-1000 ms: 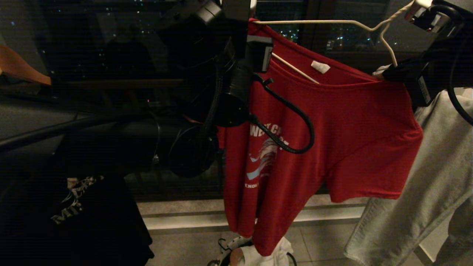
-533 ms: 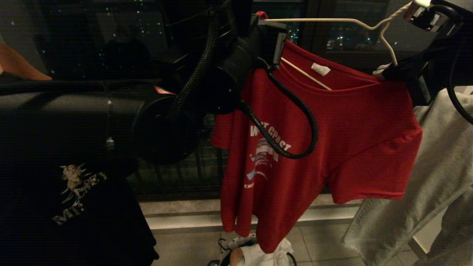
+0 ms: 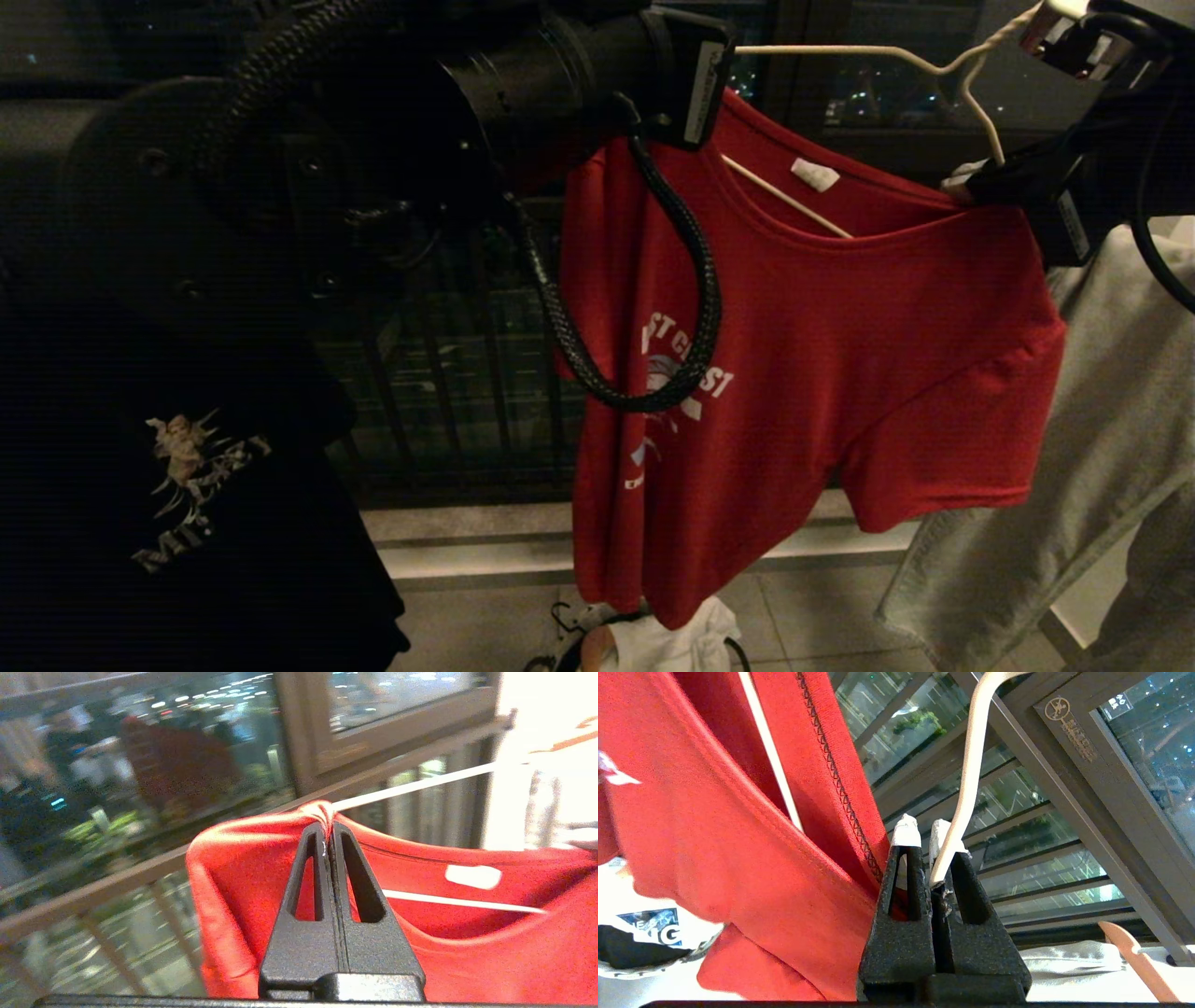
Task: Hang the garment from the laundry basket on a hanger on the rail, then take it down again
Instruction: Take the clothes off the clothes rack
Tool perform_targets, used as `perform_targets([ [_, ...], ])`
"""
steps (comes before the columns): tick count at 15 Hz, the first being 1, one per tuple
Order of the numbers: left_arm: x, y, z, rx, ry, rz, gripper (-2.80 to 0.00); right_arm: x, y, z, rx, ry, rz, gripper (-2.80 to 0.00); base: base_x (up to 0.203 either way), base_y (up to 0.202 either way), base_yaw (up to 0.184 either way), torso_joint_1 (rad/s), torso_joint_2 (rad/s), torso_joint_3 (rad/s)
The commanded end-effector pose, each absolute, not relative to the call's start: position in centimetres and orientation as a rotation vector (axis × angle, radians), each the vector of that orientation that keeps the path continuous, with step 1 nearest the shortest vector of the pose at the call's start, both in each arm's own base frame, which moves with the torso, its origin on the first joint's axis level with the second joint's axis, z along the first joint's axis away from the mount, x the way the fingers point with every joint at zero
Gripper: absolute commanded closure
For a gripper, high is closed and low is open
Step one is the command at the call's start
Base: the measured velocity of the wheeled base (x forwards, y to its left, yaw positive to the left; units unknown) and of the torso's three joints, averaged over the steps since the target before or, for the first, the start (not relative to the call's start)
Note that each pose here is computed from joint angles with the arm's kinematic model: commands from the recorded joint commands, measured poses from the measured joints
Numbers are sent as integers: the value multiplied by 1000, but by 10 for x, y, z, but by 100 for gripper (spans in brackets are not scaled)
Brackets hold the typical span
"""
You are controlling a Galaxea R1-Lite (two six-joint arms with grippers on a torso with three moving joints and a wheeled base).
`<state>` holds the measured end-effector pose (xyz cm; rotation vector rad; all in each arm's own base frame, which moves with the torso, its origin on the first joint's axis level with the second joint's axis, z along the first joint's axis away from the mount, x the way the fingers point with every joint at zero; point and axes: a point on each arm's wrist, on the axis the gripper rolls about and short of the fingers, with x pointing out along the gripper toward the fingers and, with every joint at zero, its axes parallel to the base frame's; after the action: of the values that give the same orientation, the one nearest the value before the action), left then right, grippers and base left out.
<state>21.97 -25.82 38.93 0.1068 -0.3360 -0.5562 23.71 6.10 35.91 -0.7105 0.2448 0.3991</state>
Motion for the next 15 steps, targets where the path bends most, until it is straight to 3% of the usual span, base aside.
perform_targets([
  [1, 210, -248, 405, 103, -359, -589, 0, 237, 61, 358, -715, 248, 402, 0, 0, 0, 0, 0, 0, 0],
  [8, 204, -244, 416, 373, -317, -717, 0, 237, 61, 359, -728, 242, 403, 0, 0, 0, 0, 0, 0, 0],
  [15, 207, -250, 417, 422, -382, -700, 0, 236, 61, 360, -765, 231, 408, 0, 0, 0, 0, 0, 0, 0],
])
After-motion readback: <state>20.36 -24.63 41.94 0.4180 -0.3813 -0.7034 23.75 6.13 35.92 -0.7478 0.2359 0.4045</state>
